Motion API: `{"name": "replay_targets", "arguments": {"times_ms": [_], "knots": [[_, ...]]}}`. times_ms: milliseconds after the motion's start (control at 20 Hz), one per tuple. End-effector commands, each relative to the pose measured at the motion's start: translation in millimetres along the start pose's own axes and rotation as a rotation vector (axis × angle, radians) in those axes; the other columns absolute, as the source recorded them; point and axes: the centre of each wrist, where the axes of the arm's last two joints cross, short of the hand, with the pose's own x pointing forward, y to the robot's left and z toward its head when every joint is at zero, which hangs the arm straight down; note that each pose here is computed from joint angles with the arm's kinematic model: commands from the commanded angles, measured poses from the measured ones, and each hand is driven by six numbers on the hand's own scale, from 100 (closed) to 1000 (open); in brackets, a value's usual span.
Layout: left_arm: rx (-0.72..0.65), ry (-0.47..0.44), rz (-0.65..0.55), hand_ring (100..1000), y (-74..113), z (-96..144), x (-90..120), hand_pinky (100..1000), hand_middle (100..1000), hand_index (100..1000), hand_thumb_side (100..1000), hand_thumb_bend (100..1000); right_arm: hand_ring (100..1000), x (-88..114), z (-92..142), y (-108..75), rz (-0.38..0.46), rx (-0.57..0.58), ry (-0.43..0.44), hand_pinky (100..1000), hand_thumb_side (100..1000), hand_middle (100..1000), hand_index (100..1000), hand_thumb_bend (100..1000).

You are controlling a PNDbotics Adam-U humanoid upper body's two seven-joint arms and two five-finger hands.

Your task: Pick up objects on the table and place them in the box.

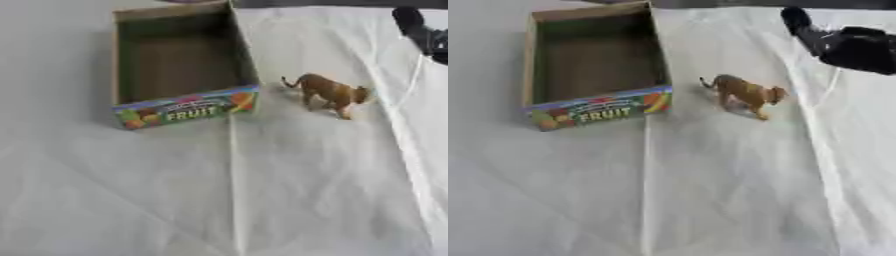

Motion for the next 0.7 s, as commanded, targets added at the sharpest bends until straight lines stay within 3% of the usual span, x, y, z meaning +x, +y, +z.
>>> {"name": "replay_targets", "arguments": {"times_ms": [50, 500, 700], "knots": [[-0.012, -0.033, -0.024, 937, 7.2, -9.0, 5.8, 740, 902, 988, 103, 720, 896, 0.5, -4.5, -11.1, 0.051, 0.019, -0.03, 833, 177, 881, 910, 412], [-0.013, -0.033, -0.024, 933, 7.2, -9.4, 5.9, 739, 901, 988, 103, 722, 896, 0.3, -4.5, -11.9, 0.064, 0.038, -0.034, 834, 197, 881, 913, 415], [-0.017, -0.034, -0.028, 933, 8.0, -9.7, 6.1, 739, 901, 988, 104, 722, 890, -0.9, -3.1, -14.6, 0.109, 0.096, -0.019, 831, 215, 852, 891, 418]]}}
